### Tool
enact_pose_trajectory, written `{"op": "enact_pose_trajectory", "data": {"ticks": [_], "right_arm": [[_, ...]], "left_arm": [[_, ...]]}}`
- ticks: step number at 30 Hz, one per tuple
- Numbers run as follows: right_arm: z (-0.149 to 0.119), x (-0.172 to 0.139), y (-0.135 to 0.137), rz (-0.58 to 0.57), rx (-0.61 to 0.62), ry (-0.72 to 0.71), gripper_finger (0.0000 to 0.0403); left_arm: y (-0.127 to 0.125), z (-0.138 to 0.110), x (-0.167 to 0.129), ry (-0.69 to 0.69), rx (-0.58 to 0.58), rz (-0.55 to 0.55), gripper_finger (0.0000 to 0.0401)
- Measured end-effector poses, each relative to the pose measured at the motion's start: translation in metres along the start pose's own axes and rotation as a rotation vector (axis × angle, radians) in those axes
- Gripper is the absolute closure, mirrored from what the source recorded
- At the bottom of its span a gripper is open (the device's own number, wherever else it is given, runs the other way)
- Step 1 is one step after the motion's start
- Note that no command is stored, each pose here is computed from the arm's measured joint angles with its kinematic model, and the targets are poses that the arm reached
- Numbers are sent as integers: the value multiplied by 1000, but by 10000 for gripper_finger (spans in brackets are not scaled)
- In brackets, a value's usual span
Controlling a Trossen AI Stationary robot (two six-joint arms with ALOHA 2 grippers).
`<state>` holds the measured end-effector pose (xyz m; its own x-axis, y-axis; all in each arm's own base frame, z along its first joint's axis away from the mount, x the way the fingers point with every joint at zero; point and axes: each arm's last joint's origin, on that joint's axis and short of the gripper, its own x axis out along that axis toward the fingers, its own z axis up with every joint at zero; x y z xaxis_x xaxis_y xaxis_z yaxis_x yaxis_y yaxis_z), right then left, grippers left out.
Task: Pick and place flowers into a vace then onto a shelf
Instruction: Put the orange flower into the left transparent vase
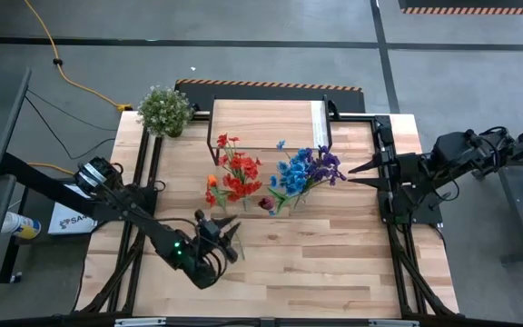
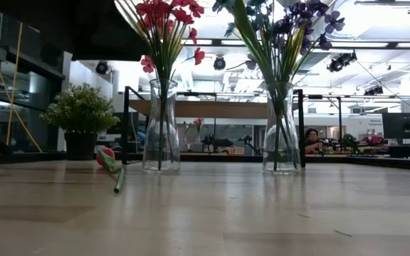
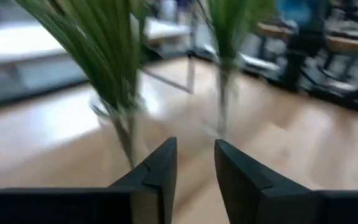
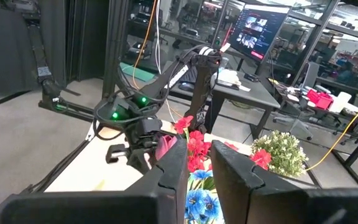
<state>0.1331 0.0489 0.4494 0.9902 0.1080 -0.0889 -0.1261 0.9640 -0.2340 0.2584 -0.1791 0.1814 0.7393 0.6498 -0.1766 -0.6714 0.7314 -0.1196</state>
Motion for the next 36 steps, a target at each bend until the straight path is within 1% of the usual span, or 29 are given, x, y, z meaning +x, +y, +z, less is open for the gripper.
{"op": "enact_pose_trajectory", "data": {"ticks": [3, 7, 11, 16, 18, 21, 23, 26, 31, 36], "right_arm": [[0, 0, 0, 0, 2, -1, 339], [1, 0, 0, -1, 4, -5, 340], [2, 0, -1, -5, 9, -22, 340], [6, -1, -1, -11, 19, -61, 340], [7, -1, -2, -13, 23, -75, 340], [8, -1, -2, -14, 25, -81, 339], [8, -1, -2, -14, 25, -81, 339], [8, -1, -2, -13, 25, -81, 340], [8, -1, -1, 15, 24, -89, 339], [9, -2, -1, 13, 26, -97, 340]], "left_arm": [[1, 2, -7, 140, -79, -89, 279], [5, 2, -12, 339, -243, -141, 306], [8, -2, -14, 542, -391, -139, 333], [9, -6, -16, 690, -614, -66, 360], [9, -6, -16, 700, -687, -38, 368], [9, -5, -16, 672, -778, -6, 372], [9, -5, -15, 645, -830, 11, 366], [10, -4, -14, 582, -897, 32, 347], [11, -2, -13, 504, -914, 33, 325], [11, -2, -13, 494, -970, 48, 321]]}}
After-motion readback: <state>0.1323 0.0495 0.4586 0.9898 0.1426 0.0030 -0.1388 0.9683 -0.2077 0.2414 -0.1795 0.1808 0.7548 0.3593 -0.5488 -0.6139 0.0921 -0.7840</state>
